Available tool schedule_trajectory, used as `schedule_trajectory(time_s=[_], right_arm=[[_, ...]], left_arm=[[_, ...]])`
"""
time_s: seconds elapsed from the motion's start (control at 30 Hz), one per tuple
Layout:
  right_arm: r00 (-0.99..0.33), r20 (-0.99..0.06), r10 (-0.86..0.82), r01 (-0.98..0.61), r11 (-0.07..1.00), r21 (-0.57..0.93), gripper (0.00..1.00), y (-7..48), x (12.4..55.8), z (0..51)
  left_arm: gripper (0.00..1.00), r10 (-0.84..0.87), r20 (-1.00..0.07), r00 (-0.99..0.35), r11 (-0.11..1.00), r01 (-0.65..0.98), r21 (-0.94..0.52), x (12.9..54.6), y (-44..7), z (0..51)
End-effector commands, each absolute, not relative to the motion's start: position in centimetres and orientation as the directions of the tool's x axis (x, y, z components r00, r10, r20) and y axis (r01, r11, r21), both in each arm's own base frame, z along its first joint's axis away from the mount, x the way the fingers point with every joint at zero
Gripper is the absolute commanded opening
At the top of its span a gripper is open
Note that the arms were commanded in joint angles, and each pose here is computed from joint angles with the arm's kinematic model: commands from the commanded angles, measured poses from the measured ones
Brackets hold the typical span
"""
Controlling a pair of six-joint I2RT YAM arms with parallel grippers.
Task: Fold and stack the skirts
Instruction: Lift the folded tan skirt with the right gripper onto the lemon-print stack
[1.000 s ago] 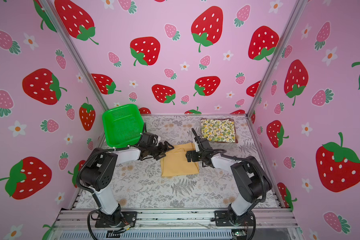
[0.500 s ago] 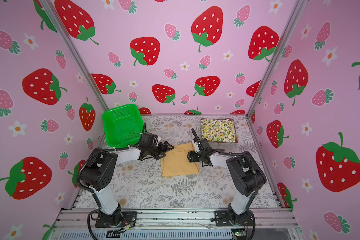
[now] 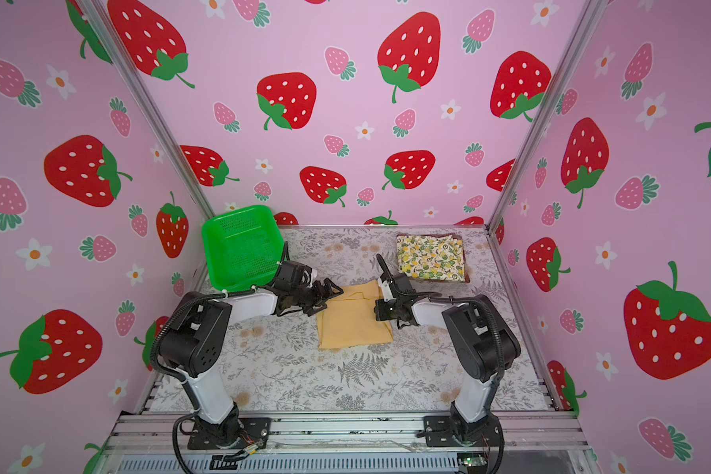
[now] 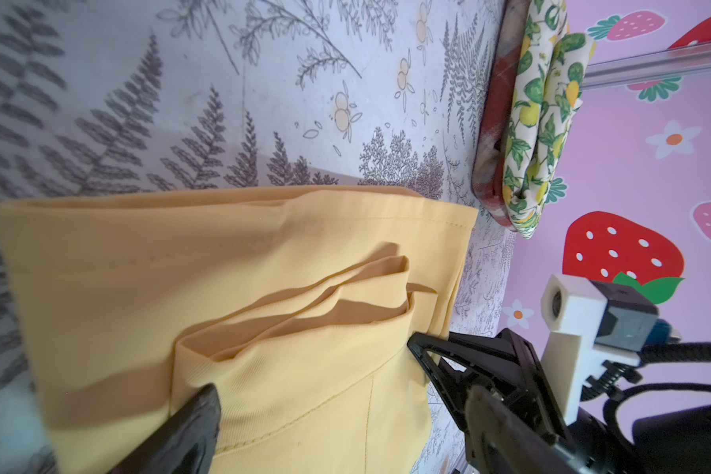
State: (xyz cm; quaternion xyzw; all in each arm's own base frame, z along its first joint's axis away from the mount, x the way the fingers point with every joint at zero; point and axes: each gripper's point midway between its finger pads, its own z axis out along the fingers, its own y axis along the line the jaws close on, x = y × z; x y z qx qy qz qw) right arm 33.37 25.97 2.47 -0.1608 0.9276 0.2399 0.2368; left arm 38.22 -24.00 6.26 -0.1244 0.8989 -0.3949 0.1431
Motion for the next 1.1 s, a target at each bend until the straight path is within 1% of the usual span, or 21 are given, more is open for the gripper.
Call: schedule_trajectory(time_s=[0.0,0.2,0.33,0.47,0.7,0.93,1.07], right_arm=[[-0.858,-0.473,-0.203,-0.382,0.867,0.320,0.00,24.9,33.7,1.8],[-0.837,-0.510,-0.198,-0.375,0.887,0.270,0.00,24.9,36.5,4.6],[-0.817,-0.539,-0.206,-0.377,0.898,0.228,0.00,24.8,38.7,7.0],[-0.794,-0.564,-0.225,-0.375,0.913,0.164,0.00,24.2,41.1,9.8],[-0.785,-0.561,-0.262,-0.368,0.926,0.083,0.00,22.4,45.2,14.2],[-0.768,-0.575,-0.283,-0.377,0.925,0.048,0.00,21.6,48.5,19.8],[-0.747,-0.607,-0.271,-0.367,0.930,0.037,0.00,20.8,50.1,23.4]], left_arm=[[0.95,-0.341,-0.198,-0.919,0.698,-0.106,-0.708,37.6,-22.5,8.4],[0.97,-0.337,-0.348,-0.875,0.773,-0.047,-0.632,36.2,-19.5,13.1],[0.97,-0.339,-0.392,-0.855,0.801,-0.043,-0.598,35.3,-18.1,13.6],[0.97,-0.338,-0.385,-0.859,0.809,-0.056,-0.585,34.9,-17.6,12.5],[0.97,-0.367,-0.370,-0.854,0.809,-0.097,-0.579,34.7,-17.0,10.5],[0.96,-0.373,-0.352,-0.858,0.805,-0.111,-0.583,34.6,-17.0,9.7],[0.96,-0.375,-0.343,-0.861,0.802,-0.116,-0.585,34.5,-17.0,9.3]])
